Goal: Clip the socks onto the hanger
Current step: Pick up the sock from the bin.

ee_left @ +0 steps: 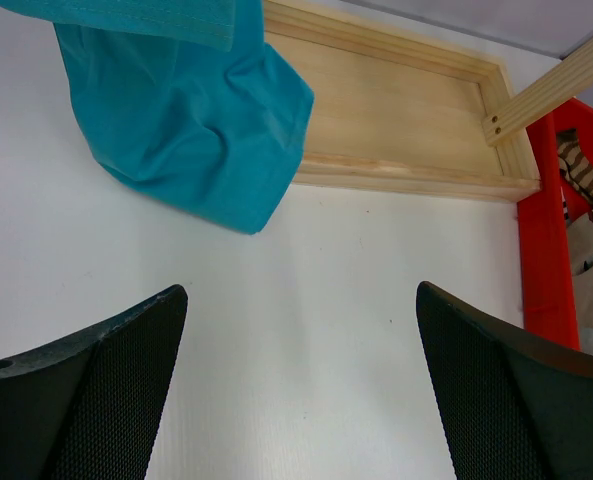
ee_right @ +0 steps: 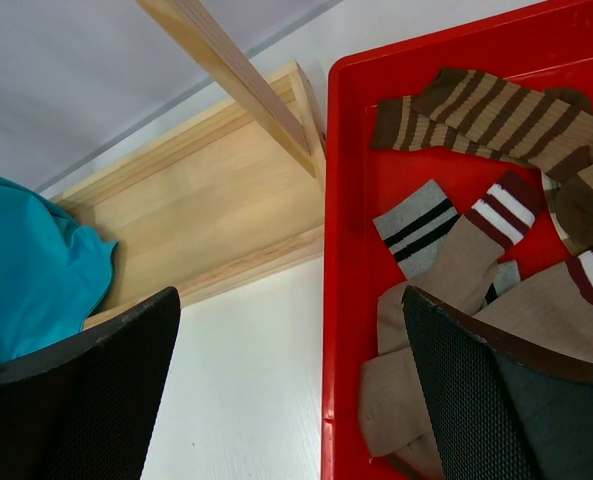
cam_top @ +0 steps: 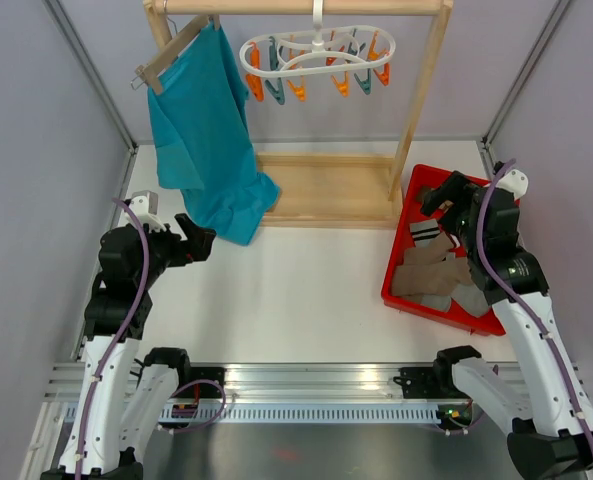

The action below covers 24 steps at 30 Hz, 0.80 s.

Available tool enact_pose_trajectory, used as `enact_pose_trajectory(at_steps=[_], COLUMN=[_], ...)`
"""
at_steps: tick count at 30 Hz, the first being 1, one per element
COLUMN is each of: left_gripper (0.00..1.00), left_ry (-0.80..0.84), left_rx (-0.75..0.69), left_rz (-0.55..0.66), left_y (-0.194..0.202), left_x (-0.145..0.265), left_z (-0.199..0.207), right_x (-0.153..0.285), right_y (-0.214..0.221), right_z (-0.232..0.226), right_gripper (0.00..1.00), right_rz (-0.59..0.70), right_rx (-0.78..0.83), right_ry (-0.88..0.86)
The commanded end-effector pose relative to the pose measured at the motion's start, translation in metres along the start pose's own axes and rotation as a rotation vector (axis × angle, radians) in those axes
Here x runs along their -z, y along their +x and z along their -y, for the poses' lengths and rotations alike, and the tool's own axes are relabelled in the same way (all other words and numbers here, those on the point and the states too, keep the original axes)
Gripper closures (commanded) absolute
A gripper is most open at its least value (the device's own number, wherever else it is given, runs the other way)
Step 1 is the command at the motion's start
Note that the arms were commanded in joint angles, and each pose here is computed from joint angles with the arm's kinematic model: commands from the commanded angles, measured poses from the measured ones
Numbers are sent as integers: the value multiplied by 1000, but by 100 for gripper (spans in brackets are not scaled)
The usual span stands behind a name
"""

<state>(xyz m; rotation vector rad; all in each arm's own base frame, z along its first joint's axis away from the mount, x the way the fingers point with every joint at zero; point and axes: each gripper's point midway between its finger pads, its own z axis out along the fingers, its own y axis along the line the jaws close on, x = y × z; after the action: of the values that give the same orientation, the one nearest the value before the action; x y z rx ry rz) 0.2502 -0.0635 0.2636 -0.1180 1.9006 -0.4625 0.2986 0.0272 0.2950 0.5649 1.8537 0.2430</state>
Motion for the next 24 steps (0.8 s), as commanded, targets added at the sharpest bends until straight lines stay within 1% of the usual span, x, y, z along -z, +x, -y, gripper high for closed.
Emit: enact_pose_trajectory(at_steps=[1, 9, 13, 17, 19, 21, 24], left_gripper=[0, 0, 0, 0, 0, 0, 0], left_ry=[18, 17, 18, 15, 15, 16, 28], left_rx=[24, 25, 26, 27, 27, 28, 28], left_rz=[18, 16, 14, 14, 14, 14, 14], left_y=[-6, -6, -5, -5, -5, -5, -5], left_x=[1, 1, 0, 0, 0, 1, 1], left_z=[5, 5, 5, 4, 4, 5, 7], right_x=[2, -11, -28, -50, -64, -74, -85], right_y=[-17, -10, 2, 17, 29, 37, 47], right_z=[-1, 14, 25, 50, 72, 95, 133], right_gripper=[2, 2, 2, 2, 2, 6, 9], right_rz=[37, -1, -38, -78, -121, -144, -168], right_rx=[-35, -69, -70, -71, -97, -130, -193], right_ry=[30, 158, 247, 357, 422, 483, 578])
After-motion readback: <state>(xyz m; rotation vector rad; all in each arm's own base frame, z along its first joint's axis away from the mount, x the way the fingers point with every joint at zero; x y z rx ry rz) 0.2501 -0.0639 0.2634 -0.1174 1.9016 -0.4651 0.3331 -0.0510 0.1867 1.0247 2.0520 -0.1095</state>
